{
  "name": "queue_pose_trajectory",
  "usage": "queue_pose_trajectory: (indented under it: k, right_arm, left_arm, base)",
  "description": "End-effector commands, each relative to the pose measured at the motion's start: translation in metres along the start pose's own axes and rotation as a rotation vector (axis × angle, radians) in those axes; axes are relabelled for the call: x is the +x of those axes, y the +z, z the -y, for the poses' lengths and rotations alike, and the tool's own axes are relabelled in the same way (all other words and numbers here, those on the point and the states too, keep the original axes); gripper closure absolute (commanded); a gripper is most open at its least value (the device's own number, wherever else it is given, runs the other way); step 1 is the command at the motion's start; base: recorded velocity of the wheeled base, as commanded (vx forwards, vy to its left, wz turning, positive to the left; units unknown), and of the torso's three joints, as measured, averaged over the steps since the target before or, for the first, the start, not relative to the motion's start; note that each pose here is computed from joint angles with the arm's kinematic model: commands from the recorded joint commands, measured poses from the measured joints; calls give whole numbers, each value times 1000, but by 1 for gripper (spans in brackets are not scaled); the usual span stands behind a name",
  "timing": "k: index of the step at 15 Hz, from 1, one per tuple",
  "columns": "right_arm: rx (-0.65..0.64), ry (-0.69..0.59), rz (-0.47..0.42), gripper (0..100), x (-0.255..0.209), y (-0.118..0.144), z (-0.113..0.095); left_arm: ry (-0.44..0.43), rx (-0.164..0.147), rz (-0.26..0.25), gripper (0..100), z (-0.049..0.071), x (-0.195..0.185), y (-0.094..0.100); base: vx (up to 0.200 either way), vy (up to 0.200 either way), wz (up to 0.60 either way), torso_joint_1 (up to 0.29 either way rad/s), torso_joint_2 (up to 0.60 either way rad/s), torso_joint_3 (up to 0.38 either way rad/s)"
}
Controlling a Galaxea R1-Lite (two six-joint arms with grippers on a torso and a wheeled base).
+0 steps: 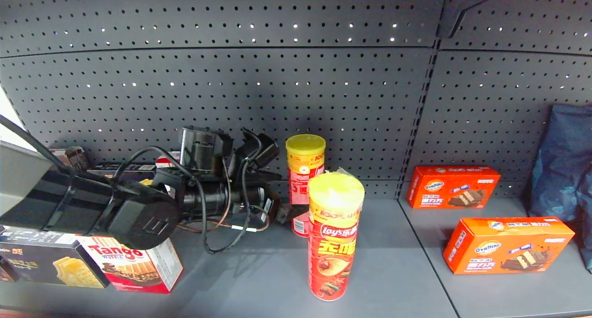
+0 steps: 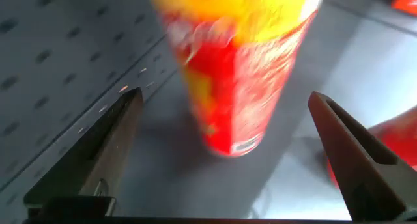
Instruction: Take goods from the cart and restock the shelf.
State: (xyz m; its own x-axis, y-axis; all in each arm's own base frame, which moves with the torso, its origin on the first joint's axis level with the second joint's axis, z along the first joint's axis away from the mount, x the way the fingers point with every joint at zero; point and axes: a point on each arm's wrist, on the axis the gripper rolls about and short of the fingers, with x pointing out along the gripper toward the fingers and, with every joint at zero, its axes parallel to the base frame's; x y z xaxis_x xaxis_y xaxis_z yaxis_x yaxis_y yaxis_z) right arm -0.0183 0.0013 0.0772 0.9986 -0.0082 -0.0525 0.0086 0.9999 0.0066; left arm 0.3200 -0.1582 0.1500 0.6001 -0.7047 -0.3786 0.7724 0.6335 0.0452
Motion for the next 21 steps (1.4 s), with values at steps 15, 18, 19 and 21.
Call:
queue_pose_trajectory:
  k: [15,18,19,21]
  right_arm:
    - [1,1,-1,0,0,0,0]
    - [1,1,-1,0,0,0,0]
    - [0,1,-1,0,0,0,0]
    - [0,1,-1,0,0,0,0]
  left_arm:
    - [182,-57,-41,0,-10,-4,-13]
    - [215,-62,-46,0,-16,-7,-14]
    - [228,-64,-46,0,-20,-8,-15]
    - [233,-66,-46,0,-21,-9,-15]
  base:
    - [0,0,0,0,0,0]
    - [0,0,0,0,0,0]
    - [0,0,0,0,0,0]
    - [0,0,0,0,0,0]
